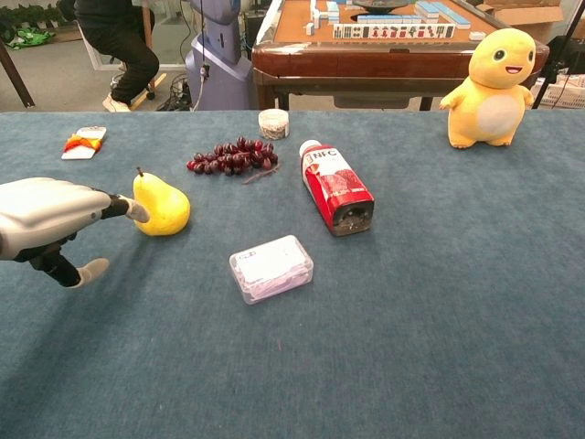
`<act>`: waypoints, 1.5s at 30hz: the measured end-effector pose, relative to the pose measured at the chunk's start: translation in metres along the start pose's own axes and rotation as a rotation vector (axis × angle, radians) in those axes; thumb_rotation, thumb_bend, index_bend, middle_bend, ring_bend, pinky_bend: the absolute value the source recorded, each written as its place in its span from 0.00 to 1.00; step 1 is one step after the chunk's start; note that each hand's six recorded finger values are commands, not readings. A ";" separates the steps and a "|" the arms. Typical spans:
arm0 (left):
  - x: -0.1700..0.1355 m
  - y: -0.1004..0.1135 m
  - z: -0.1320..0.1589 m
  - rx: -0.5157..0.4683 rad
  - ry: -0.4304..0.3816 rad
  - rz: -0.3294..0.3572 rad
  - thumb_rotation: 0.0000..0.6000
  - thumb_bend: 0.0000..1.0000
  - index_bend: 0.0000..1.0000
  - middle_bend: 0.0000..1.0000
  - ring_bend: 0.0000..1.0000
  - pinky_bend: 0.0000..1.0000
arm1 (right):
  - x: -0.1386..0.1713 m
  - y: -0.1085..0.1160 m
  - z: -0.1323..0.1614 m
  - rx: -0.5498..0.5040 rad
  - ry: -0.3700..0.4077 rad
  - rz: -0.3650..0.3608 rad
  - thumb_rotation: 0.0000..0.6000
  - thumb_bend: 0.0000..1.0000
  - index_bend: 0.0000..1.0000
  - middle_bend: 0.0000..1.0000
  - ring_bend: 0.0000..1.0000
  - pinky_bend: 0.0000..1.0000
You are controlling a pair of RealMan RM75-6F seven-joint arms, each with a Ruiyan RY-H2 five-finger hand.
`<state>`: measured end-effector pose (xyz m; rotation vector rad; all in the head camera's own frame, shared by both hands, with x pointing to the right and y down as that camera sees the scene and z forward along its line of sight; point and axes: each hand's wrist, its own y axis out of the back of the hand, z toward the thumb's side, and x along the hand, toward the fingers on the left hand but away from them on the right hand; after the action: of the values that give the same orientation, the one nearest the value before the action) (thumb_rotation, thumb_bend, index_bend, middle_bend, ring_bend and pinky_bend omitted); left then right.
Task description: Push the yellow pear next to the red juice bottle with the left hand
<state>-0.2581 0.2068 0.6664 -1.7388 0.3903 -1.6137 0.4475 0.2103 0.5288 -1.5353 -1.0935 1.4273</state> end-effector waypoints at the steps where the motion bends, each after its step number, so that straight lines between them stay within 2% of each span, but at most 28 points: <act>1: 0.000 0.000 -0.001 0.001 0.004 -0.002 1.00 0.48 0.16 0.12 0.12 0.36 | 0.000 0.000 0.000 0.000 0.000 0.001 1.00 0.13 0.34 0.23 0.18 0.45; 13: 0.005 -0.006 -0.022 0.017 0.095 -0.015 1.00 0.48 0.17 0.12 0.12 0.36 | -0.001 -0.002 0.001 0.002 0.002 0.006 1.00 0.13 0.34 0.23 0.18 0.45; 26: 0.018 0.001 -0.016 0.022 0.132 -0.022 1.00 0.48 0.15 0.12 0.12 0.36 | 0.001 -0.001 0.002 -0.001 0.005 0.003 1.00 0.13 0.34 0.23 0.18 0.45; 45: 0.028 0.011 0.023 0.018 0.068 -0.003 1.00 0.48 0.13 0.12 0.11 0.35 | 0.004 0.008 0.001 -0.016 0.008 -0.019 1.00 0.13 0.34 0.23 0.18 0.45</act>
<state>-0.2281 0.1876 0.6803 -1.6755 0.4040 -1.6771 0.4470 0.2110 0.5202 -1.5365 -1.1142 1.4012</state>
